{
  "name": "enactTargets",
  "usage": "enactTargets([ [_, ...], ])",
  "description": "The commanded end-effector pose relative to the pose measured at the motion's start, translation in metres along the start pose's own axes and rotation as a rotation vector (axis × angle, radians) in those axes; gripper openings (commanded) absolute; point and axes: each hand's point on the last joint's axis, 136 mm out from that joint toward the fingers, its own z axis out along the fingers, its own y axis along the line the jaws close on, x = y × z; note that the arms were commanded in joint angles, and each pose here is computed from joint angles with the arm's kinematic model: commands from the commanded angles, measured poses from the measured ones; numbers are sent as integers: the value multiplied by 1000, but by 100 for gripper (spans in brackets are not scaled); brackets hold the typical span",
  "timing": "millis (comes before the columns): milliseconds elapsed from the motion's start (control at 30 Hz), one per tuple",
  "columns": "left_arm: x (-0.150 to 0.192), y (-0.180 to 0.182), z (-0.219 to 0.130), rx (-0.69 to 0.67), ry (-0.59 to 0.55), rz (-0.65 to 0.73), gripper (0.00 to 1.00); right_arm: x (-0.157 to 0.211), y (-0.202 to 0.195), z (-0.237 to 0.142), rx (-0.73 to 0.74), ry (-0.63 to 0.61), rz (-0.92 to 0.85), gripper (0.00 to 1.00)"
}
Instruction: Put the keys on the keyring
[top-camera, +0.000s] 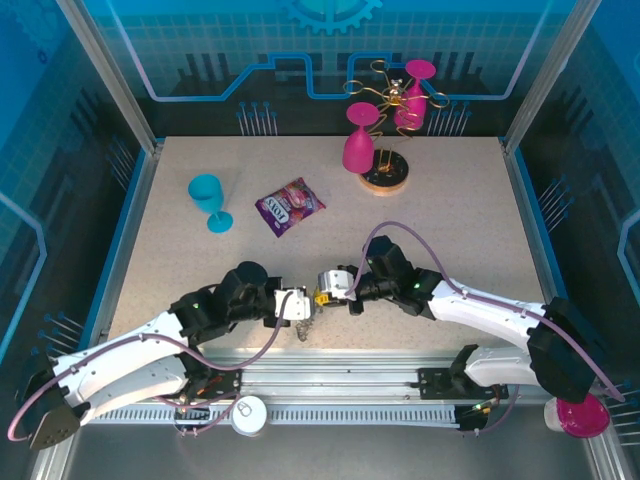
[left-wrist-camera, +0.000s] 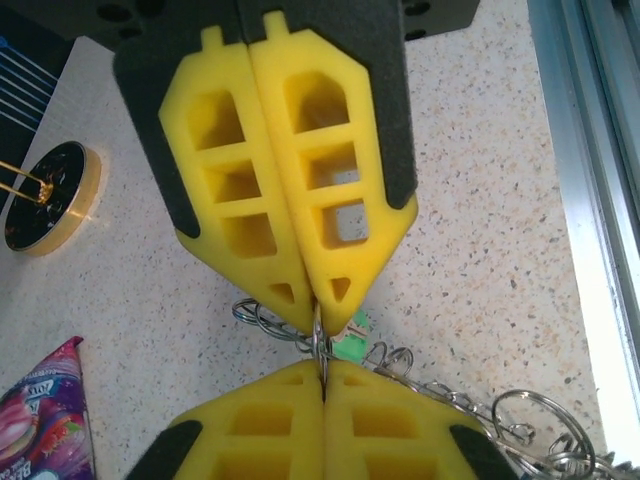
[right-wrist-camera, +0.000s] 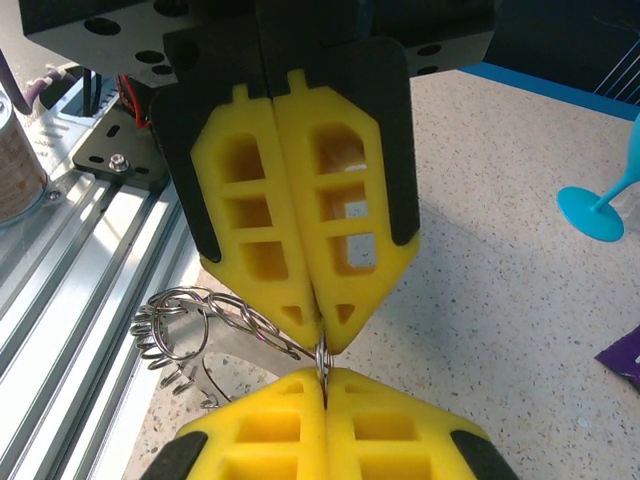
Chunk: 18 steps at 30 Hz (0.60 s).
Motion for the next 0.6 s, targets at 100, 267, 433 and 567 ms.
enactTargets([
  [100, -27, 23, -27, -105, -210, -195, 36, -21, -8, -18, -3, -182, 60, 0],
  [267, -21, 14, -24, -87, -266, -316, 40, -27, -11, -26, -25, -254, 104, 0],
  [433, -17, 10, -12, -81, -311, -361, 41, -33, -8, -30, -62, -292, 121, 0],
  [567, -19, 15, -6, -97, -342, -366, 40, -34, -6, -30, -83, -304, 130, 0],
])
